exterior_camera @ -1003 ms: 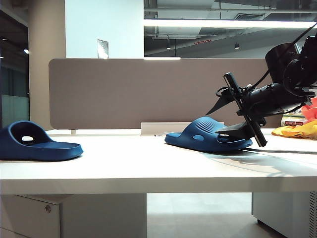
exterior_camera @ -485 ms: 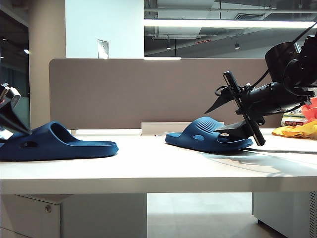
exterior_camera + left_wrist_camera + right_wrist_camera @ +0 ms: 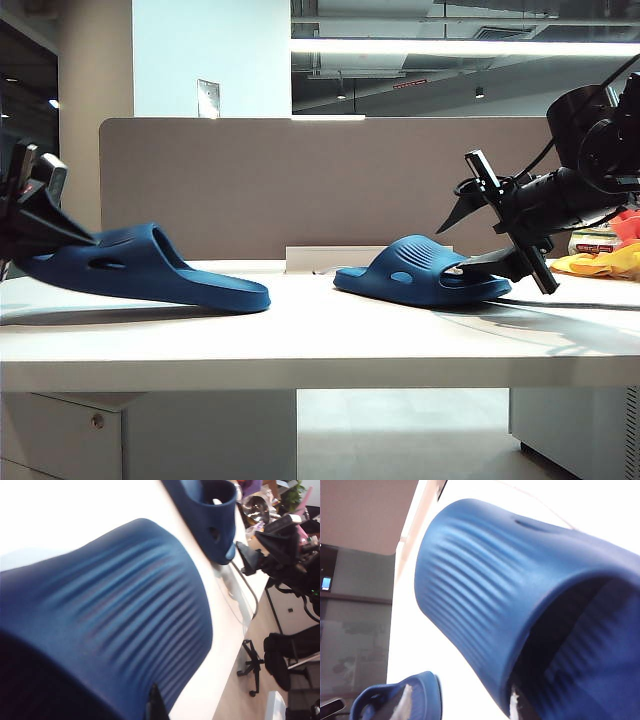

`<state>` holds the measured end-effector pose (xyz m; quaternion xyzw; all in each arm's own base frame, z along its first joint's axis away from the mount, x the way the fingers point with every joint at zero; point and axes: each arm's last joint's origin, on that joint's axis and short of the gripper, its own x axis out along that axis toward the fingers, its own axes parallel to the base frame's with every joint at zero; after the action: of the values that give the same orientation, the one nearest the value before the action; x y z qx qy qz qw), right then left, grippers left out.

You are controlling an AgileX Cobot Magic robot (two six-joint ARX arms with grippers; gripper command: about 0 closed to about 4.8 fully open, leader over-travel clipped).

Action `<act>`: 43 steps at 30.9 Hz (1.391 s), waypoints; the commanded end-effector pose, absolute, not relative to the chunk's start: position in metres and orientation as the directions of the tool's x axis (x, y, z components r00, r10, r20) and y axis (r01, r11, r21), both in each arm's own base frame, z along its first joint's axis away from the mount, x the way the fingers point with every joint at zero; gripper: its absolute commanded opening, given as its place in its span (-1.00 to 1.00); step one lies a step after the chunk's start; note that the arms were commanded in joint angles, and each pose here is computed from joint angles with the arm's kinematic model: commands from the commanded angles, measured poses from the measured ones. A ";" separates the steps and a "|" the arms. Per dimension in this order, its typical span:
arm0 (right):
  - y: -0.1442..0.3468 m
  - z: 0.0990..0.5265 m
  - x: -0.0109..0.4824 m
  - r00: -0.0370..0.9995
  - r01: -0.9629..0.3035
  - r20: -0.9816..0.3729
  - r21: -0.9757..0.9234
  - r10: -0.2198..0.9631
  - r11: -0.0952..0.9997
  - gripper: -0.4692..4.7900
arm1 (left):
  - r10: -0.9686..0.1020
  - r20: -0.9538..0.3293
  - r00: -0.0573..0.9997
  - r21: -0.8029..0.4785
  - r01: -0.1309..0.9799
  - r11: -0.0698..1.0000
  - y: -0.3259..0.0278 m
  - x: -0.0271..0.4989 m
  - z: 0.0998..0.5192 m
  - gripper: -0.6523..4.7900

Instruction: Interlock the pair of blue slippers on the table with their fronts facing up.

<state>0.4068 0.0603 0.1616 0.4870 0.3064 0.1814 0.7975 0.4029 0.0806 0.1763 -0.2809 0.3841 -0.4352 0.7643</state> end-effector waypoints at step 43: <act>0.022 0.232 0.412 0.305 -0.302 -0.078 0.937 0.949 0.174 -0.79 | -0.907 -0.255 0.334 -0.682 0.603 0.414 0.059 0.394 0.242 -0.78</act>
<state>0.4144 0.0220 0.2184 0.4595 0.3761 0.4402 0.6735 0.3938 0.0594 0.2406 -0.2459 0.3157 -0.4832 0.7787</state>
